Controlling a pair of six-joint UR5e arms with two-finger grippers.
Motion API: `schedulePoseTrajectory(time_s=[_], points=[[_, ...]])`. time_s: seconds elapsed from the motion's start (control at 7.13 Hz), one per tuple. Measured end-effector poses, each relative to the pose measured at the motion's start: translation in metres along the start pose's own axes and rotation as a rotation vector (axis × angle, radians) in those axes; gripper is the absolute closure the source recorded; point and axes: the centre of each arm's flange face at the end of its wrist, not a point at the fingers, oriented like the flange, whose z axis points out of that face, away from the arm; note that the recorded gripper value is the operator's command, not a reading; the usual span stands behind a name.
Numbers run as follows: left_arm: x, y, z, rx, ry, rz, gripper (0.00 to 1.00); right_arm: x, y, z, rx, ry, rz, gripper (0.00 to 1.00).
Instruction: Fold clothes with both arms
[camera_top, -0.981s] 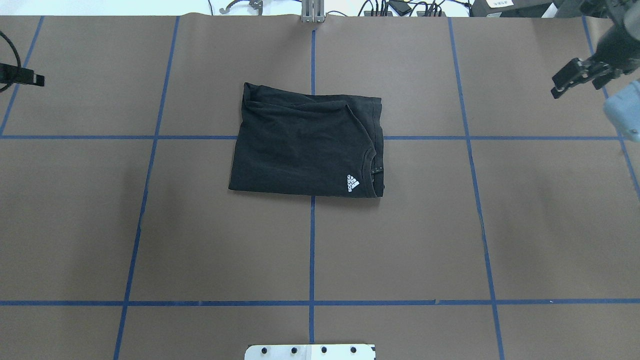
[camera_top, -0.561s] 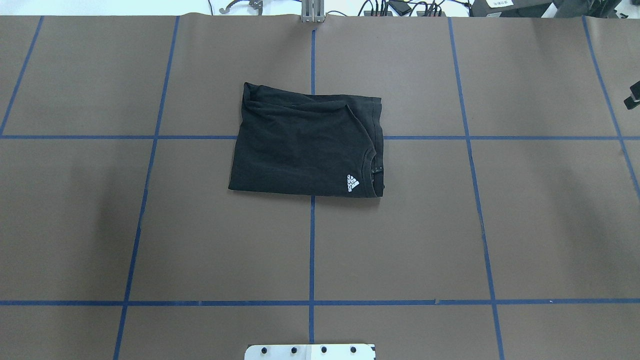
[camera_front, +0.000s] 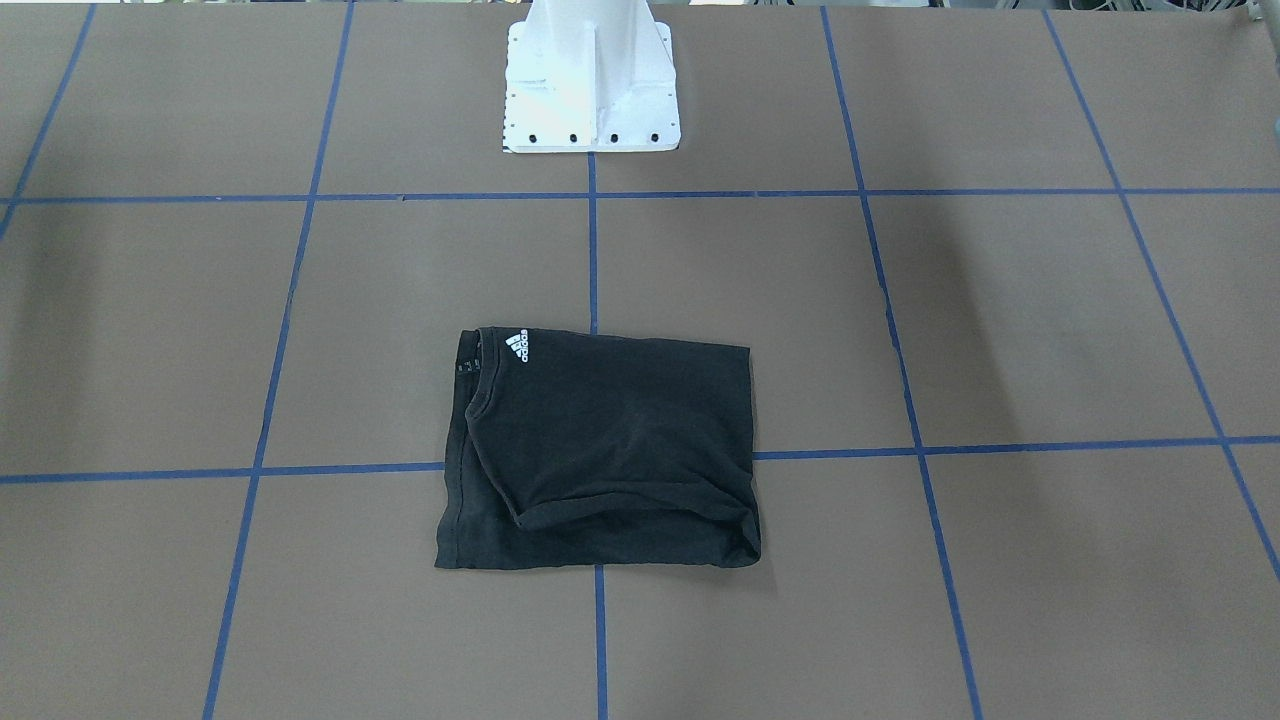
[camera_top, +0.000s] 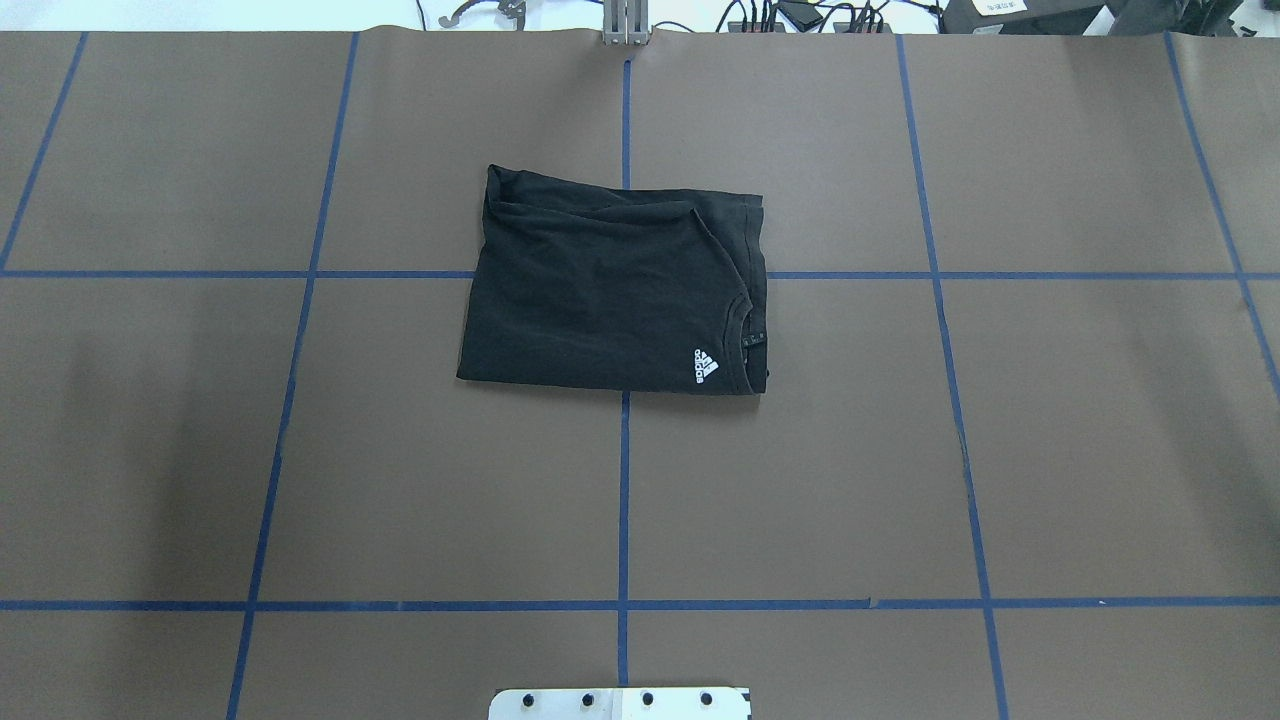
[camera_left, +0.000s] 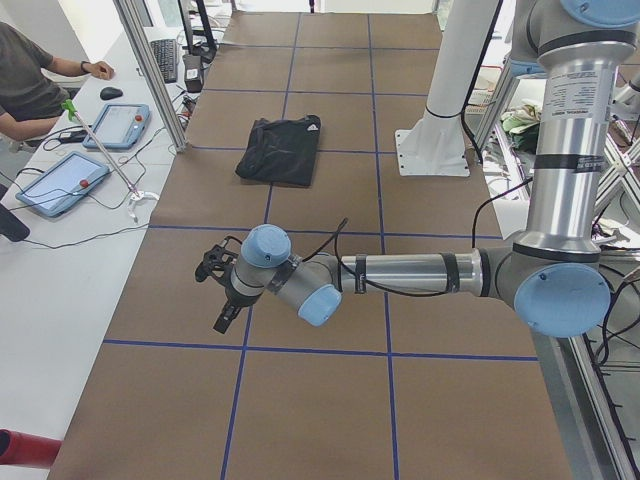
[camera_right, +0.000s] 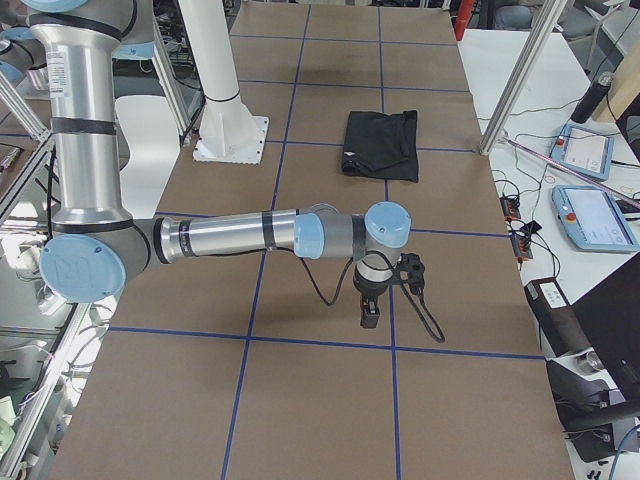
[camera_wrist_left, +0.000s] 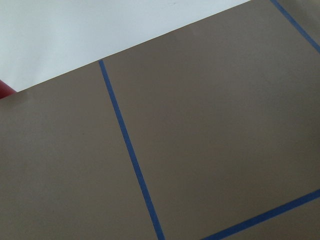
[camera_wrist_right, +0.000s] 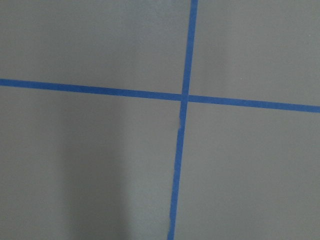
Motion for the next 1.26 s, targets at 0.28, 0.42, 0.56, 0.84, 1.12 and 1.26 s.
schedulePoseTrajectory(time_s=[0.28,0.42,0.56,0.84,1.12,1.26], points=[[-0.013,0.035,0.008,-0.083,-0.006,0.011,0.0,0.026,0.028,0.002,-0.001,-0.025,0.011,0.0],[-0.018,0.045,0.007,-0.141,-0.009,0.004,0.0,0.031,0.036,0.002,-0.002,-0.034,0.022,0.0],[-0.02,0.046,-0.003,-0.197,-0.015,-0.016,0.0,0.033,0.042,0.0,0.002,-0.037,0.028,0.0],[-0.008,0.036,-0.039,-0.294,-0.026,-0.09,0.0,0.033,0.052,-0.005,0.008,-0.038,0.034,0.0],[0.002,0.037,-0.054,-0.355,-0.008,-0.148,0.0,0.032,0.062,-0.006,0.007,-0.039,0.037,0.0],[0.003,0.039,-0.053,-0.363,0.018,-0.163,0.0,0.031,0.064,-0.006,0.0,-0.043,0.044,0.0]])
